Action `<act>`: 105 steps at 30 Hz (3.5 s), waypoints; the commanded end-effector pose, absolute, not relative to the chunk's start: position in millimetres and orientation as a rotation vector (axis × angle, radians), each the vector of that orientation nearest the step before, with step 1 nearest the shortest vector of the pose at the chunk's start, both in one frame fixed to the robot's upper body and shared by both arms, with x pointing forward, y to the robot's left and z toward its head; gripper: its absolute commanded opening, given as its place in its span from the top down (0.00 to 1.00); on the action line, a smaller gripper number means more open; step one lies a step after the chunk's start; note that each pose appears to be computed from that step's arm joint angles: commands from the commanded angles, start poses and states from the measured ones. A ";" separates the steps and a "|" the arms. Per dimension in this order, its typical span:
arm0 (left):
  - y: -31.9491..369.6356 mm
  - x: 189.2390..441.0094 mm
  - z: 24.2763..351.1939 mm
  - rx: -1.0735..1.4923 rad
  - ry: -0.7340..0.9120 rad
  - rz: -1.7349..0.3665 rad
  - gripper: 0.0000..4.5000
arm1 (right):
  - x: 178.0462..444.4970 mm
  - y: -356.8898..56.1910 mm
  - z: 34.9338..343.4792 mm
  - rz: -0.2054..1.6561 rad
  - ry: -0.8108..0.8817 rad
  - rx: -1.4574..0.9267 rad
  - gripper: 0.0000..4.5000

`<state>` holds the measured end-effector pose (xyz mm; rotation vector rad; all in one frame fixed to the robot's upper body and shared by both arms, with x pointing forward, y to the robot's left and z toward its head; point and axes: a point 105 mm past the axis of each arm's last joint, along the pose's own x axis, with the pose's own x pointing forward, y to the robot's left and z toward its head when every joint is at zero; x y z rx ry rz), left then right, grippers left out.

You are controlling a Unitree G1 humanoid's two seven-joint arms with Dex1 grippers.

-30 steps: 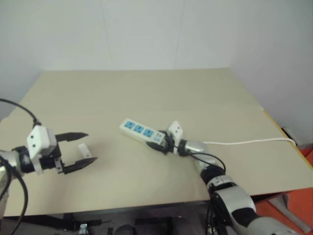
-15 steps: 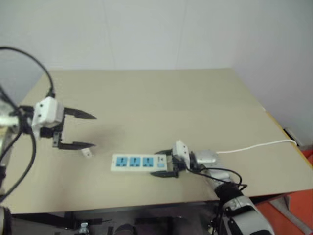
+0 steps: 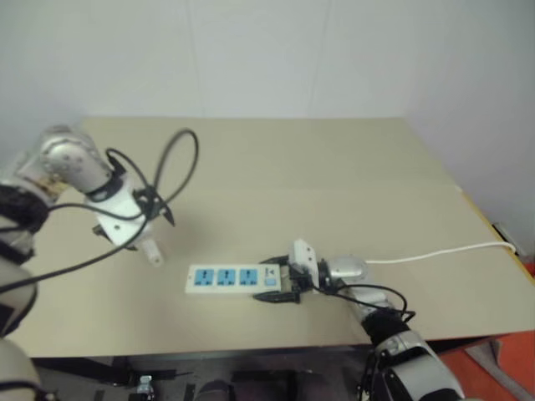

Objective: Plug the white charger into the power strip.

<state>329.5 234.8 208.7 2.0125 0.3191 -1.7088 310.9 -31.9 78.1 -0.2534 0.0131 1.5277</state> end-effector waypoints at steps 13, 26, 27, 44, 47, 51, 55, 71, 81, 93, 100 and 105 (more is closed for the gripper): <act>246.3 326.6 181.6 2.120 0.381 -1.903 0.00 | 308.7 -41.7 87.4 1.507 0.023 -0.265 0.24; 232.7 333.4 162.6 2.040 0.403 -1.902 0.00 | 304.4 -42.4 86.8 1.499 0.032 -0.253 0.24; 232.3 333.9 161.2 2.035 0.408 -1.901 0.00 | 304.4 -42.4 86.9 1.498 0.033 -0.254 0.24; 225.8 350.1 141.9 2.016 0.481 -1.782 0.00 | 303.5 -41.1 86.3 1.480 0.031 -0.239 0.24; 227.0 350.8 140.9 2.021 0.495 -1.778 0.00 | 303.6 -41.2 86.6 1.476 0.029 -0.239 0.24; 227.3 352.2 138.9 2.023 0.504 -1.767 0.04 | 302.9 -42.0 86.1 1.473 0.031 -0.236 0.24; 228.4 353.0 135.9 2.027 0.517 -1.761 0.26 | 302.0 -42.0 85.8 1.470 0.034 -0.235 0.24; 196.8 362.1 166.4 1.860 0.263 -1.650 0.77 | 302.0 -43.7 84.1 1.456 0.041 -0.229 0.24; 117.1 362.6 273.8 0.694 -0.402 -1.493 0.77 | 303.5 -39.4 81.3 1.477 0.040 -0.239 0.24; 114.4 287.2 229.5 0.274 -0.114 -1.825 0.77 | 307.5 -37.0 74.2 1.501 0.058 -0.257 0.24; 104.3 286.8 199.4 0.259 -0.090 -1.813 0.77 | 307.5 -35.3 71.9 1.503 0.057 -0.257 0.24; 99.0 287.9 188.9 0.249 -0.078 -1.791 0.77 | 307.9 -35.0 71.8 1.499 0.055 -0.256 0.24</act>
